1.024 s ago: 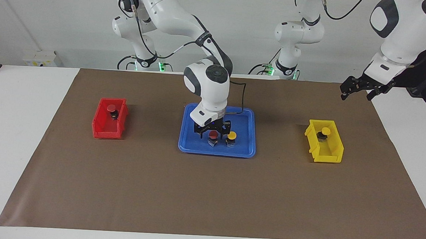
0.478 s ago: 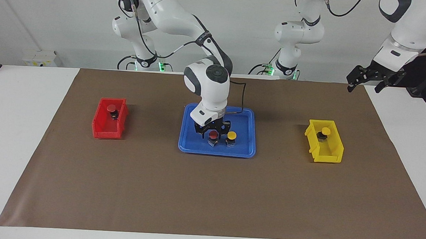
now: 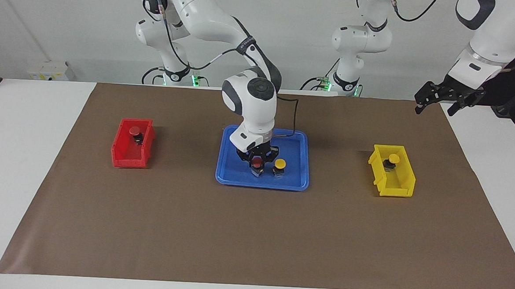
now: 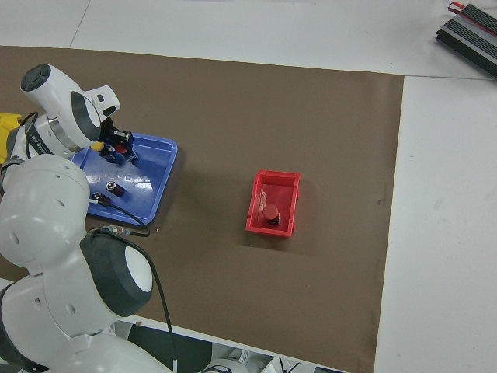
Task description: Sort red and yellow buttons by color
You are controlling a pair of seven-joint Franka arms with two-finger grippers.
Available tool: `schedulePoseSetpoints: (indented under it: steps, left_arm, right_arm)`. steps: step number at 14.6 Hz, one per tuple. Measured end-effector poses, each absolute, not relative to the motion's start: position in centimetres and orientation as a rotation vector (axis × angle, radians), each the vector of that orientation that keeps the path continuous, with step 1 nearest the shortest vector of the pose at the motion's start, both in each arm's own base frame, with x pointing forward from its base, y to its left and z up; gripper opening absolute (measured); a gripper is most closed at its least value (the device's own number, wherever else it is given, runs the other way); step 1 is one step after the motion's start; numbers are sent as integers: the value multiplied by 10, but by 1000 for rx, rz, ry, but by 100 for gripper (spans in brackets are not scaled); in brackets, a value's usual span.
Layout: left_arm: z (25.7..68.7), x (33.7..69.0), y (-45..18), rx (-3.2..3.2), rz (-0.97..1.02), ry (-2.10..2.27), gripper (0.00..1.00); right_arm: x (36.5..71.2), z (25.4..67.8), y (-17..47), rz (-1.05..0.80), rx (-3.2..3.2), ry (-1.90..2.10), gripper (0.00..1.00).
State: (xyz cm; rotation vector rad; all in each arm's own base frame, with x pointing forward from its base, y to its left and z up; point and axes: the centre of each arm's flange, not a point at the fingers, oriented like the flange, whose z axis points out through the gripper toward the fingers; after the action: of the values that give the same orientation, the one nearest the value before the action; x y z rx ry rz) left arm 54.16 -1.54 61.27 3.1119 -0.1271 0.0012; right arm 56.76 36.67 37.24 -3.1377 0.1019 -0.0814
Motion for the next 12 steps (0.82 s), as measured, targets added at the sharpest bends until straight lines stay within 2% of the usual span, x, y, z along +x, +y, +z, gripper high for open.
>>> schedulePoseSetpoints:
  steps: [2,6,9,12]
  left_arm:
    - [588,549,-48,3101,54,-33,100]
    - [521,557,-185,3070,132,89,100]
    - [458,543,-295,3056,108,163,100]
    - [410,523,-365,3068,72,206,100]
  right_arm:
    - [587,415,321,-90,-3138,154,43]
    - [599,490,167,-5,-3163,118,43]
    - [588,494,66,64,-3169,11,43]
    - [578,473,-23,113,-3130,-62,43]
